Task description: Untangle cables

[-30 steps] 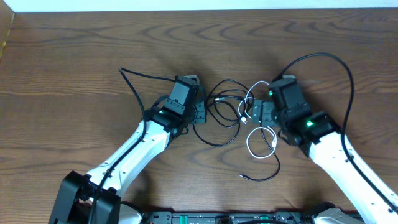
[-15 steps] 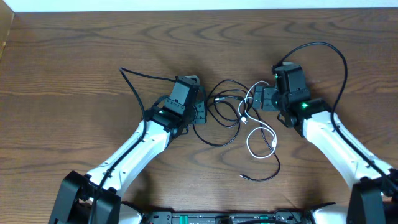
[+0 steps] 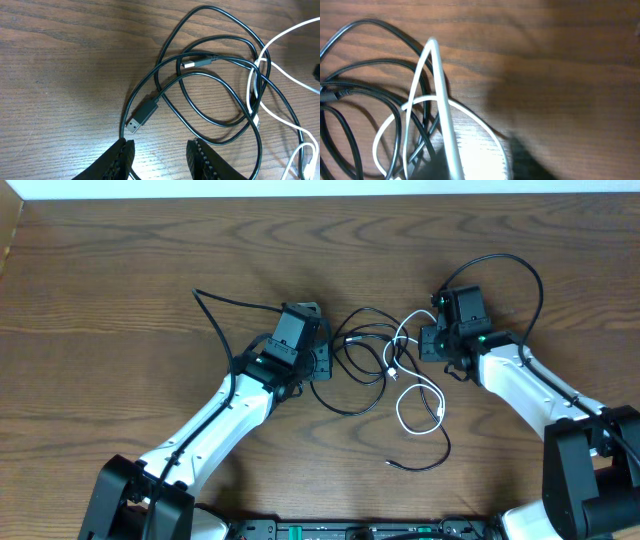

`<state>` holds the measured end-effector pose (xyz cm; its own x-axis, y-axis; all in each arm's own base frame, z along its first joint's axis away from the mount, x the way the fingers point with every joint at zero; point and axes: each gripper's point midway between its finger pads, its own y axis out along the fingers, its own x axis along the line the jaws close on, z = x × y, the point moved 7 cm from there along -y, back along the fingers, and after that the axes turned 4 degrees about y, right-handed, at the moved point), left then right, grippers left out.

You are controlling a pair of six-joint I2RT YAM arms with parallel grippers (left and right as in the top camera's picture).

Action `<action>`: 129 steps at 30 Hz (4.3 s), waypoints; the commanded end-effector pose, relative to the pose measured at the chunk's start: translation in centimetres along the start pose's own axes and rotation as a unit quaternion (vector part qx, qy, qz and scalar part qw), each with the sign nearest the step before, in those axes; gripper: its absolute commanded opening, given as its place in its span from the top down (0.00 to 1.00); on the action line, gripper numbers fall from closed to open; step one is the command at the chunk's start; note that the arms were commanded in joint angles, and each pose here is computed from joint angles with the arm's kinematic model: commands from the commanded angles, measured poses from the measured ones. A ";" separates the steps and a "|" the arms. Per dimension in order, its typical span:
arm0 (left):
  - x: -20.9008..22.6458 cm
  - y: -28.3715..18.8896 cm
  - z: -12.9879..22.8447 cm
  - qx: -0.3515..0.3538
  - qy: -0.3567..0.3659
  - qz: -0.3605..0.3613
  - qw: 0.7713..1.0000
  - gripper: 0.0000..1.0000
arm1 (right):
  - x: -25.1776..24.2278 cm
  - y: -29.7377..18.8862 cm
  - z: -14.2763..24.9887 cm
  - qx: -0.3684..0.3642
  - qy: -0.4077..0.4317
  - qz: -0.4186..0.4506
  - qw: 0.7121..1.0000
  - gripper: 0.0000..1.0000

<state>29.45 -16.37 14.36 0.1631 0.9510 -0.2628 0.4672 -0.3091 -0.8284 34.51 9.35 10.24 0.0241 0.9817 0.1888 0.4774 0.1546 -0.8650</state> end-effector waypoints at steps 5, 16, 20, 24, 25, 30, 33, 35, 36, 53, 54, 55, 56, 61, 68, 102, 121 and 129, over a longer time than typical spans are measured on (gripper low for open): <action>0.1 -0.3 0.3 0.003 0.007 0.002 1.000 0.60 | 1.7 -5.4 -5.2 -0.024 -0.037 0.003 0.999 0.99; 0.1 -0.3 0.3 0.003 0.007 0.003 1.000 0.60 | 3.5 -20.8 -11.7 -0.039 -0.035 0.014 0.999 0.99; 0.1 -0.3 0.3 0.003 0.007 0.003 1.000 0.60 | 3.9 -26.2 -12.4 -0.067 -0.036 0.006 0.997 0.99; 0.1 -0.3 0.3 0.003 0.007 0.003 1.000 0.60 | 3.8 -30.6 -13.0 -0.111 -0.038 0.006 0.993 0.99; 0.1 -0.3 0.3 0.003 0.007 0.003 1.000 0.60 | 3.6 -32.1 -13.1 -0.126 -0.037 0.004 0.991 0.99; 0.1 -0.3 0.3 0.003 0.007 0.002 1.000 0.60 | 2.8 -35.0 -12.9 -0.151 -0.025 0.007 0.988 0.99; 0.1 -0.3 0.3 0.003 0.007 0.002 1.000 0.60 | 2.0 -35.4 -12.7 -0.148 -0.015 0.016 0.989 0.99; 0.1 -0.3 0.3 0.003 0.007 0.002 1.000 0.60 | 1.5 -35.3 -12.5 -0.142 -0.010 0.022 0.990 0.99; 0.1 -0.3 0.3 0.003 0.007 0.002 1.000 0.60 | 1.3 -35.3 -12.5 -0.139 -0.008 0.025 0.990 0.99; -0.2 -0.3 0.6 0.015 0.009 0.020 1.000 0.60 | -3.2 -35.5 -11.5 -0.109 0.071 0.101 0.986 0.99; -0.2 -0.3 0.7 0.017 0.008 0.019 1.000 0.60 | -3.8 -35.6 -11.4 -0.107 0.081 0.112 0.985 0.99; -0.1 -0.3 0.8 0.019 0.008 0.018 1.000 0.60 | -4.2 -35.6 -11.3 -0.106 0.088 0.119 0.983 0.99; -0.1 -0.3 0.9 0.024 0.008 0.016 1.000 0.60 | -5.1 -35.8 -11.3 -0.107 0.102 0.132 0.980 0.99; 0.1 -0.3 1.2 0.032 0.027 0.013 0.999 0.60 | -7.8 -36.4 -11.2 -0.113 0.144 0.159 0.970 0.99; 0.1 -0.3 1.2 0.032 0.037 0.014 0.999 0.60 | -11.2 -37.4 -11.0 -0.125 0.210 0.178 0.953 0.99; -1.4 -0.5 -1.6 -0.049 0.037 0.055 0.997 0.60 | -21.7 -39.9 -8.6 -0.159 0.432 0.325 0.826 0.99; -1.4 -0.5 -1.6 -0.048 0.006 0.057 0.997 0.60 | -32.1 -38.5 -4.2 -0.084 0.568 0.410 0.709 0.99; -1.4 -0.5 -1.7 -0.049 0.009 0.056 0.997 0.60 | -36.9 -37.2 -2.3 -0.058 0.600 0.410 0.684 0.99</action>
<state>30.63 -17.82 15.76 0.2445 0.9090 -0.3375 0.5188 -0.4167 -0.7464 18.23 -31.54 37.39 0.9983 -0.0527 -0.0255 -0.0480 -0.4862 -0.8725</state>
